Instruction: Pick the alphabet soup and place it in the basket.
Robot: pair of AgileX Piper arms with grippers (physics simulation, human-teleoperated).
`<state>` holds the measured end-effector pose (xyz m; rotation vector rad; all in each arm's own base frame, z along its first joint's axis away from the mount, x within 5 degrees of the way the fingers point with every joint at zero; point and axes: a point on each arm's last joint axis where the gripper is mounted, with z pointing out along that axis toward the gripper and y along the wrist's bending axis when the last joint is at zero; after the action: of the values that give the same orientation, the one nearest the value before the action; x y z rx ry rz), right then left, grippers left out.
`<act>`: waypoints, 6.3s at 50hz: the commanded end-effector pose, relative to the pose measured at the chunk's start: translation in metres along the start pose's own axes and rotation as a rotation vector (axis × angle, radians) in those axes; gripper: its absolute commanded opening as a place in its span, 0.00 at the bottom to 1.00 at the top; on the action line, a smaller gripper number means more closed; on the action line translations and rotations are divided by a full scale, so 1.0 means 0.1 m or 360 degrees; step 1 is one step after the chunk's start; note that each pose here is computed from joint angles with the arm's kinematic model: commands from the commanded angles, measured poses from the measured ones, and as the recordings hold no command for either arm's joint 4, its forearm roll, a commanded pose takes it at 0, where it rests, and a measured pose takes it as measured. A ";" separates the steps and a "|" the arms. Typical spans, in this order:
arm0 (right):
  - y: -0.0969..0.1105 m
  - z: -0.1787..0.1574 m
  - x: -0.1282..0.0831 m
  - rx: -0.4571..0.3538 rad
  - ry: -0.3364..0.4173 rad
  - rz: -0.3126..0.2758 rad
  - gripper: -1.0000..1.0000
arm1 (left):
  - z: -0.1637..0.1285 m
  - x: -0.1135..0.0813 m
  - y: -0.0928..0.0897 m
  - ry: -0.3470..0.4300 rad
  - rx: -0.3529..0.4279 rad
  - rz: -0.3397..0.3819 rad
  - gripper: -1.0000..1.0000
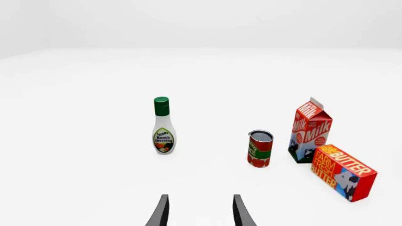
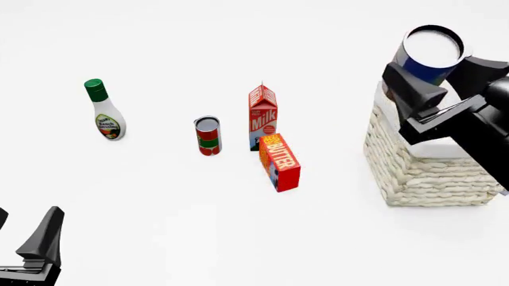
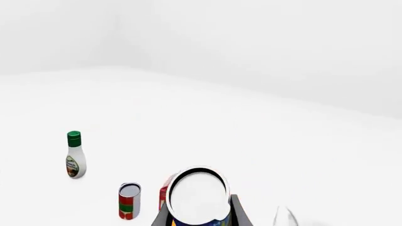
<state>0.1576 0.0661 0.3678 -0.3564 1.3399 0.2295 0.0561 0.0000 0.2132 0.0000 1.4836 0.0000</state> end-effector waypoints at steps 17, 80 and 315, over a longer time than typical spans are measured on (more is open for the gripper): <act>-0.34 -0.11 -0.35 0.0294 0.0012 0.0016 0.00 | 0.00 0.00 0.00 0.0000 0.0000 0.0000 1.00; -0.85 -0.08 0.06 0.0727 0.0355 -0.0108 0.00 | 0.00 0.00 0.00 0.0000 0.0000 0.0000 1.00; -1.72 0.92 1.21 0.0661 0.1314 -0.0131 0.00 | 0.00 0.00 0.00 0.0000 0.0000 0.0000 1.00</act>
<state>0.3261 -0.0610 0.2852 -0.1718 2.1384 -0.3113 0.0561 0.0000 0.2132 0.0000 1.4836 0.0000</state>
